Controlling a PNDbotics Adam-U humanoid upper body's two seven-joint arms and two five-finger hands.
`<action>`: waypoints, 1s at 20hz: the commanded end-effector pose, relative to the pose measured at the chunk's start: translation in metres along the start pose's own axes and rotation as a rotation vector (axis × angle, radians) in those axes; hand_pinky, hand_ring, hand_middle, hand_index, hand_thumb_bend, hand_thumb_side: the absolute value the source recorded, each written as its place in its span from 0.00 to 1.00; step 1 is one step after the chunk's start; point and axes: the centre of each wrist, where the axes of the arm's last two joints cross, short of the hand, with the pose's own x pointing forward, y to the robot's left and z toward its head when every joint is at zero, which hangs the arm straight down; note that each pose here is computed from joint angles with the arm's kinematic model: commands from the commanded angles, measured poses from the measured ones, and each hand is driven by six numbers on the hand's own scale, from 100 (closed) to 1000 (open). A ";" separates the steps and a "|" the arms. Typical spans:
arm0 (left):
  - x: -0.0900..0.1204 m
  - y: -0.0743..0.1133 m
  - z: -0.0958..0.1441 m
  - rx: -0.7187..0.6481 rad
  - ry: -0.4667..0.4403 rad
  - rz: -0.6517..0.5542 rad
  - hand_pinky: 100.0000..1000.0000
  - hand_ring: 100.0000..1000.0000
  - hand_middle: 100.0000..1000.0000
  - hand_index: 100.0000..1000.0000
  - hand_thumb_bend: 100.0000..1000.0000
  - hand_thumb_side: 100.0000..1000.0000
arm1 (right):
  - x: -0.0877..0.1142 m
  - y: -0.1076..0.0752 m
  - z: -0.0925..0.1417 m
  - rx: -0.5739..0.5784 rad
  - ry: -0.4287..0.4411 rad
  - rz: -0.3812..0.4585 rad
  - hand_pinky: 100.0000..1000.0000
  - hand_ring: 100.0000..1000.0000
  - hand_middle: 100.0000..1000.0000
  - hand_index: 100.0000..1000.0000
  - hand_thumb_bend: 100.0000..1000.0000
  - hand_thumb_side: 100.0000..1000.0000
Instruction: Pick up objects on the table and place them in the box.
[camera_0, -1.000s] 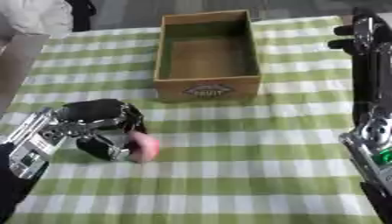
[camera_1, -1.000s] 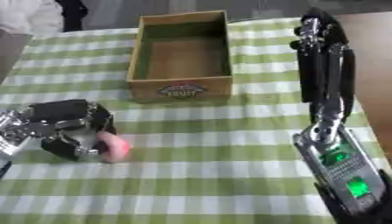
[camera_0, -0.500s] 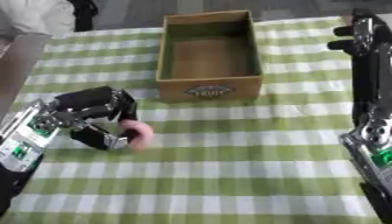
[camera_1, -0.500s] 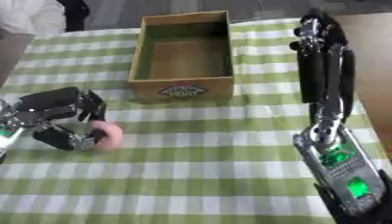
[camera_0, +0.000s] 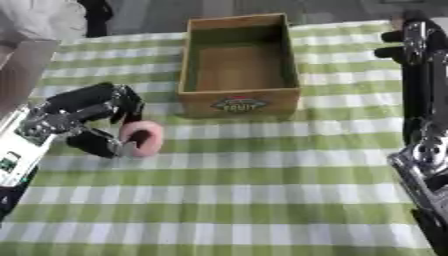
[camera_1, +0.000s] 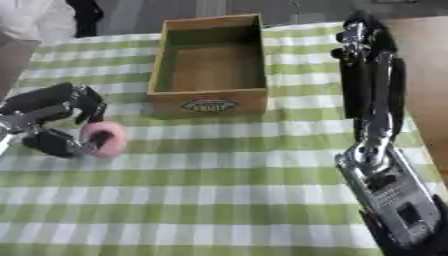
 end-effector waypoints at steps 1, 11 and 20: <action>-0.004 0.028 0.016 -0.242 -0.201 -0.247 0.13 0.30 0.31 0.42 0.00 0.21 | 0.007 -0.003 -0.002 -0.074 0.022 0.033 0.84 0.62 0.62 0.88 0.00 1.00; -0.006 0.065 0.024 -0.028 -0.165 -0.342 0.11 0.30 0.36 0.44 0.00 0.18 | 0.009 -0.001 -0.002 -0.069 0.019 0.030 0.84 0.62 0.62 0.88 0.00 1.00; -0.009 0.092 -0.005 0.191 -0.158 -0.456 0.11 0.31 0.37 0.45 0.00 0.11 | 0.012 0.000 -0.003 -0.068 0.008 0.022 0.84 0.62 0.62 0.88 0.00 1.00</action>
